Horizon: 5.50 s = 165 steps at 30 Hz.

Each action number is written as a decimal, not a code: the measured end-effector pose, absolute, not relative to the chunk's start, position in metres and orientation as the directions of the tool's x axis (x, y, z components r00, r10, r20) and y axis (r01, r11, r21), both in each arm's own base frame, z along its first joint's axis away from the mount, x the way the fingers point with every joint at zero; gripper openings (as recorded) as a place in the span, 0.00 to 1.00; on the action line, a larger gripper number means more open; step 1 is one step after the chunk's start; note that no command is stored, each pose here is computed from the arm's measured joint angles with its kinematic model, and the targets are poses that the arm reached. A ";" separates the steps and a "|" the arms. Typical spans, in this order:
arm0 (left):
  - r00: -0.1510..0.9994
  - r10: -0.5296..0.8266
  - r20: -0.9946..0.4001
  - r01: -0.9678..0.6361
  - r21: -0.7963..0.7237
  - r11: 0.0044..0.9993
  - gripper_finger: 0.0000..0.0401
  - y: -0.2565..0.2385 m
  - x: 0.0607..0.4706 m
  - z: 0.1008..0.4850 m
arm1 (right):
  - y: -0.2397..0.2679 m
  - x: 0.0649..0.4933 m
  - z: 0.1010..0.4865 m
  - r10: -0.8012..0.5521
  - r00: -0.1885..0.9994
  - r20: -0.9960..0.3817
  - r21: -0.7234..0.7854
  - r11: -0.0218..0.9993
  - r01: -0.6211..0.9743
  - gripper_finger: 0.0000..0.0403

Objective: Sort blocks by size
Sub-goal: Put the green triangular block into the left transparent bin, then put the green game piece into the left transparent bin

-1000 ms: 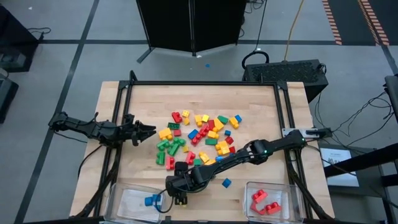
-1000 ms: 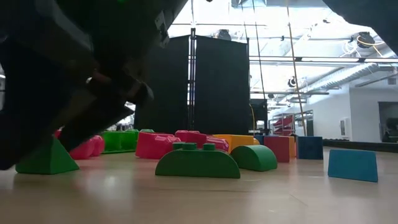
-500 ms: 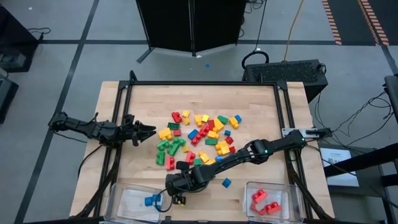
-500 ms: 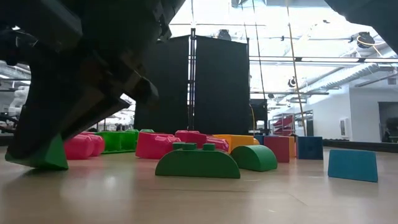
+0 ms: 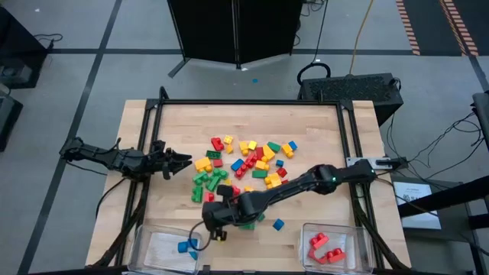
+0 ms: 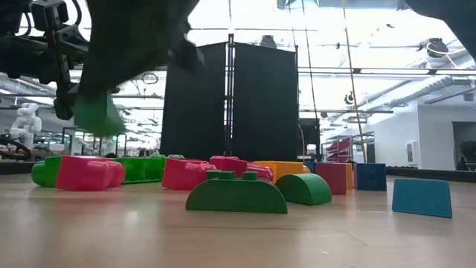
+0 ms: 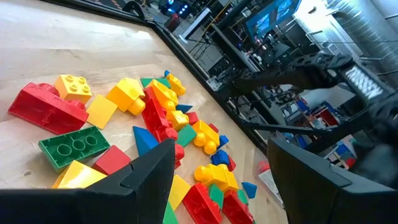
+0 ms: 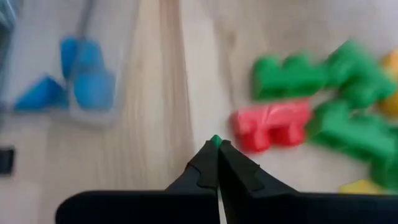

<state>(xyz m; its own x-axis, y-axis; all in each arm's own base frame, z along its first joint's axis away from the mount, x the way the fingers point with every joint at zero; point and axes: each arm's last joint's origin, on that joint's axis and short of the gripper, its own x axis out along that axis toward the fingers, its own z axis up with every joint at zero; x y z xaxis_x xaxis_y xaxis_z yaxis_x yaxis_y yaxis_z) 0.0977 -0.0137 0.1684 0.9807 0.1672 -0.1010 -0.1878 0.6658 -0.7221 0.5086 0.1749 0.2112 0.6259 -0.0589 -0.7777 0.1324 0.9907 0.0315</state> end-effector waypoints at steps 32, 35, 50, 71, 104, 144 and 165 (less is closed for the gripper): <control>0.980 0.174 -0.099 -0.191 -0.723 0.664 0.64 -0.014 0.098 0.169 | 0.198 0.548 0.220 0.587 0.736 -0.337 0.297 0.808 -0.508 0.03; 0.980 0.175 -0.100 -0.192 -0.723 0.664 0.64 -0.013 0.098 0.169 | 0.196 0.549 0.219 0.585 0.734 -0.344 0.296 0.810 -0.507 0.11; 0.980 0.175 -0.100 -0.191 -0.736 0.649 0.64 -0.013 0.098 0.168 | 0.166 0.494 0.276 0.468 0.546 -0.694 0.350 0.883 -0.313 0.51; 0.978 0.175 -0.112 -0.200 -0.730 0.653 0.64 -0.013 0.098 0.167 | 0.204 0.456 0.184 0.158 0.357 -0.920 0.125 0.986 -0.114 0.60; 0.975 0.188 -0.118 -0.215 -0.708 0.672 0.64 -0.013 0.097 0.167 | 0.192 0.435 0.154 -0.022 0.207 -0.978 -0.006 0.997 0.078 0.61; 0.969 0.219 -0.115 -0.234 -0.711 0.663 0.64 -0.012 0.097 0.167 | 0.182 0.523 0.302 0.266 0.928 -0.260 0.217 0.953 -0.212 0.29; 0.968 0.220 -0.119 -0.238 -0.704 0.669 0.64 -0.012 0.097 0.166 | 0.191 0.557 0.209 0.583 0.773 -0.248 0.353 0.798 -0.489 0.29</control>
